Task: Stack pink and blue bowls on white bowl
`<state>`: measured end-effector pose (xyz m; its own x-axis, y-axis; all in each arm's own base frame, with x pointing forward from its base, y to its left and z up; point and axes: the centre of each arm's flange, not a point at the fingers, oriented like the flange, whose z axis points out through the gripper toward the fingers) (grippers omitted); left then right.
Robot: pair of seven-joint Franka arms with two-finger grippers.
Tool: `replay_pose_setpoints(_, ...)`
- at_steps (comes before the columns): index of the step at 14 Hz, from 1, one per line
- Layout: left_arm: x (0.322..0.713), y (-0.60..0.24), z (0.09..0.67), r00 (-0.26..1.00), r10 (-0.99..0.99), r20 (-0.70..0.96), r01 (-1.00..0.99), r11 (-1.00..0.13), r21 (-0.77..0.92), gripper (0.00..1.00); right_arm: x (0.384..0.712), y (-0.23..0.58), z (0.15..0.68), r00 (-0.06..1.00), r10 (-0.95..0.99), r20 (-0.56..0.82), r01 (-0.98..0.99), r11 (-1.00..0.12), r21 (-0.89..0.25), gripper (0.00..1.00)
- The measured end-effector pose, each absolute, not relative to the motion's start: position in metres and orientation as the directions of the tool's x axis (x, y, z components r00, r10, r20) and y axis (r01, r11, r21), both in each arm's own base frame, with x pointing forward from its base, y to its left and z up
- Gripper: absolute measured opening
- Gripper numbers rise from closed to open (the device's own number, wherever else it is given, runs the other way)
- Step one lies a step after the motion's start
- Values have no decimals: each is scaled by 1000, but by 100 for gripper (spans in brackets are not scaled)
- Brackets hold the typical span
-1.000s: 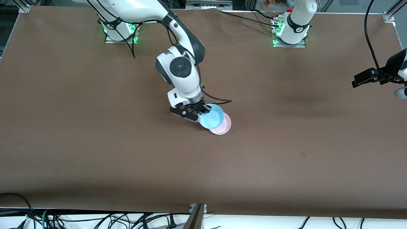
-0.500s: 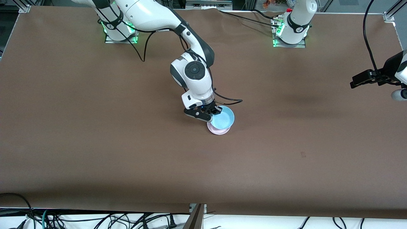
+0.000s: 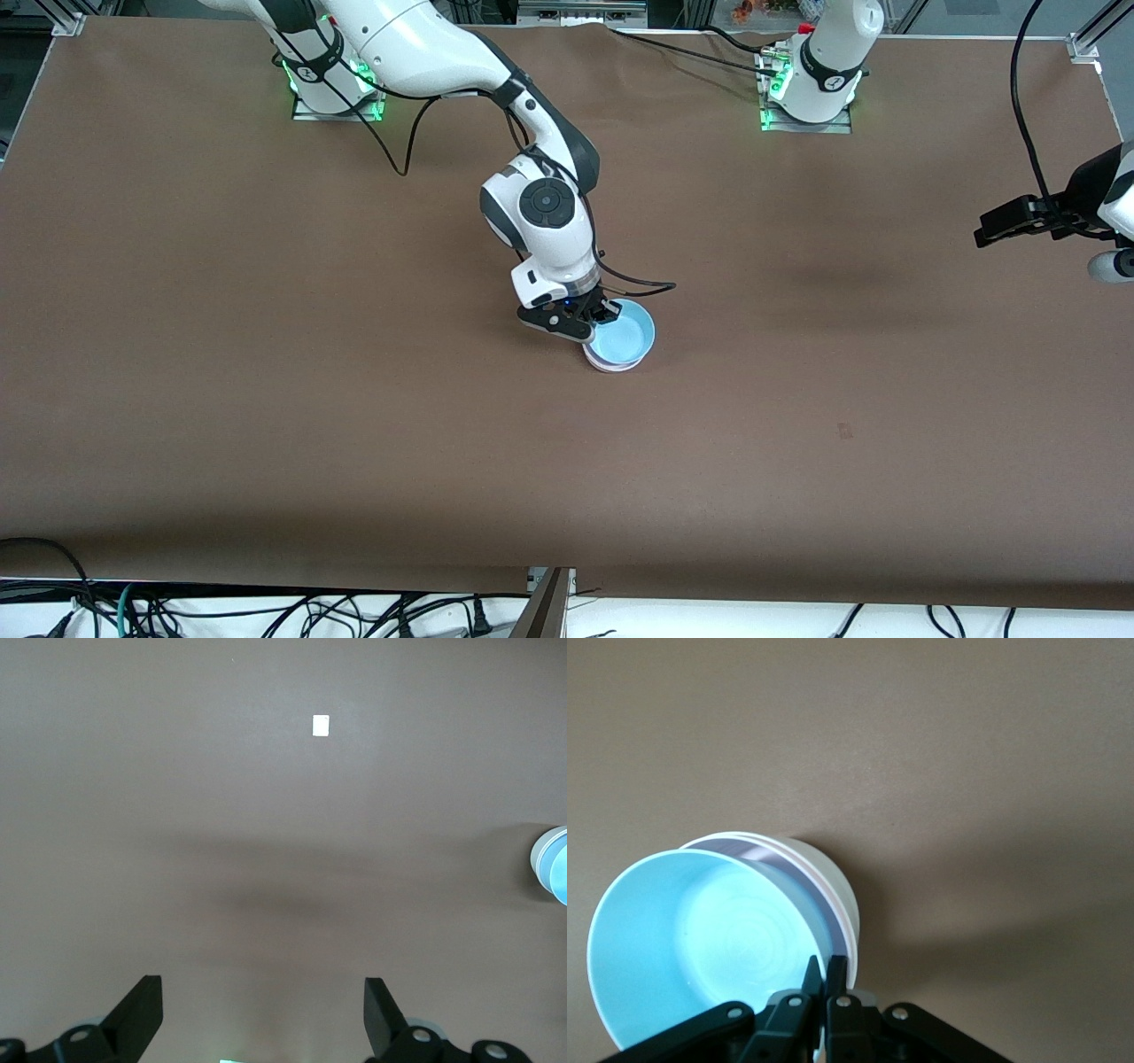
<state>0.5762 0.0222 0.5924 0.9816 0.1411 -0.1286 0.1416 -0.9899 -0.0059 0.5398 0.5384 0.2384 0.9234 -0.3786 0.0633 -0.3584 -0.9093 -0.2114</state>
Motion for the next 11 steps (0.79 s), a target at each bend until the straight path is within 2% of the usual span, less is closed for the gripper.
replay_pose_setpoints(3,576,22,592,982,141,-129,142,-990,-6,100,541,537,235,923,-379,65,-359,-910,-209,3)
replay_pose_setpoints(4,576,22,592,982,141,-129,142,-990,-6,100,542,536,235,922,-381,68,-360,-909,-208,7)
replay_pose_setpoints(5,576,22,592,982,141,-129,142,-990,-6,100,544,534,235,921,-383,73,-362,-909,-208,7)
replay_pose_setpoints(6,576,22,592,981,141,-129,142,-990,-6,100,547,532,236,919,-386,77,-364,-908,-209,13)
replay_pose_setpoints(11,576,22,592,981,141,-130,142,-990,-6,100,566,520,255,907,-408,104,-378,-898,-225,60)
